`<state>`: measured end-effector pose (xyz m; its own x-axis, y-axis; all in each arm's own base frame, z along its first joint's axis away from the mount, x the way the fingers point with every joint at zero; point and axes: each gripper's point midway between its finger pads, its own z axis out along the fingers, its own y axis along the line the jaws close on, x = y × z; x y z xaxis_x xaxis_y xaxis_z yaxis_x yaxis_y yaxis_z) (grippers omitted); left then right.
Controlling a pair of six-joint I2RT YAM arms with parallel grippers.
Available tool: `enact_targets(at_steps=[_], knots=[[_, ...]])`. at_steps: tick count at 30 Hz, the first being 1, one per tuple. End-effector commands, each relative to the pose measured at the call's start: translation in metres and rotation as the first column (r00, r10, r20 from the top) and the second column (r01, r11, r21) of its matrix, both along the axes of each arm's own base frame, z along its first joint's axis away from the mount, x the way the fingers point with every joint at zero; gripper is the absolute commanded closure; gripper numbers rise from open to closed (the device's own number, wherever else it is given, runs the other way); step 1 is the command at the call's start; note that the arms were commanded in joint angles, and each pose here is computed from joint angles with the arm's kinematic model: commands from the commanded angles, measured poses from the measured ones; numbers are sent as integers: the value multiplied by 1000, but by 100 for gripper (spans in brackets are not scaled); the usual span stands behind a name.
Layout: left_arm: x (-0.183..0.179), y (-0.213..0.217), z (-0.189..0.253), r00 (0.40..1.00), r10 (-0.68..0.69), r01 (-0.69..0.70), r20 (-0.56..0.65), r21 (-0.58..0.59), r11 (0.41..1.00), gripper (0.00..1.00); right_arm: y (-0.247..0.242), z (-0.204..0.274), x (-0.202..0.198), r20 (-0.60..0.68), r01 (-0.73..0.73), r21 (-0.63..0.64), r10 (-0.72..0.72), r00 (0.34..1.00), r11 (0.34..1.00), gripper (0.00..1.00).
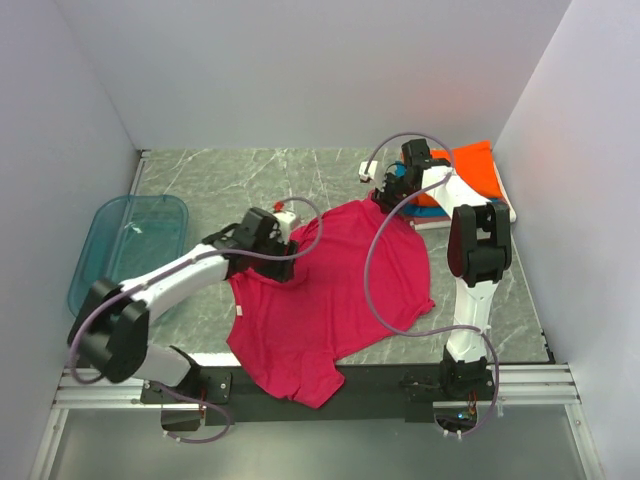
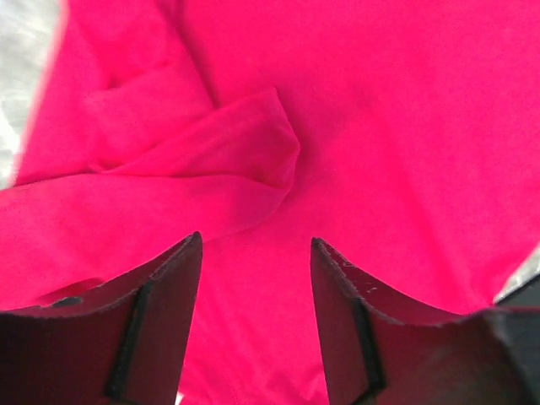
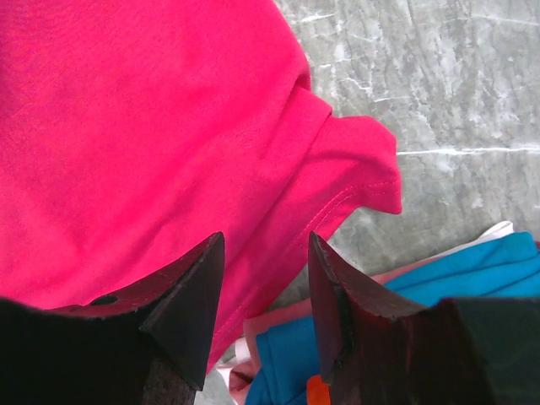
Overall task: Fold and stack the t-shirts
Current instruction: Flatten the tshirt out
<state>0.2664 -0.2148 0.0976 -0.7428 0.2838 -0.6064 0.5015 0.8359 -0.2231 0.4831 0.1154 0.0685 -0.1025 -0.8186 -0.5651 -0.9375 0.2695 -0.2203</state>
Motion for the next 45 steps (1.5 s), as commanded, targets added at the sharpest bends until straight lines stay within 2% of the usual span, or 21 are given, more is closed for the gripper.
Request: enact_targets(at_steps=[1, 7, 16, 22, 26, 29, 31, 33, 36, 45], knots=[[20, -26, 17, 997, 3, -2, 71, -8, 1000, 41, 0, 29, 3, 61, 15, 33, -17, 998, 999, 49], [37, -47, -3, 986, 116, -126, 118, 78, 989, 46, -1, 28, 0, 56, 16, 41, -18, 998, 999, 49], [51, -58, -29, 968, 183, -224, 169, 267, 937, 57, -4, 26, -2, 46, 22, 53, -25, 999, 998, 50], [51, -58, -48, 973, 180, -219, 146, 325, 920, 63, -8, 26, -3, 44, 27, 56, -29, 999, 998, 50], [48, -55, -58, 975, 179, -216, 134, 358, 909, 64, -10, 26, -3, 43, 28, 59, -31, 999, 998, 50], [44, -53, -61, 977, 174, -208, 124, 367, 907, 70, -11, 27, -2, 44, 32, 63, -35, 998, 997, 50], [43, -54, -61, 978, 170, -204, 122, 367, 908, 80, -10, 27, -3, 42, 32, 66, -35, 998, 997, 50], [43, -55, -57, 978, 170, -204, 125, 356, 912, 91, -10, 28, -2, 41, 33, 69, -36, 998, 997, 50], [45, -58, -40, 973, 172, -214, 154, 324, 921, 99, -10, 28, -2, 40, 34, 67, -37, 999, 997, 50], [55, -51, 49, 927, 214, -279, 307, 184, 942, 100, -10, 30, -1, 38, 36, 70, -38, 999, 997, 51]])
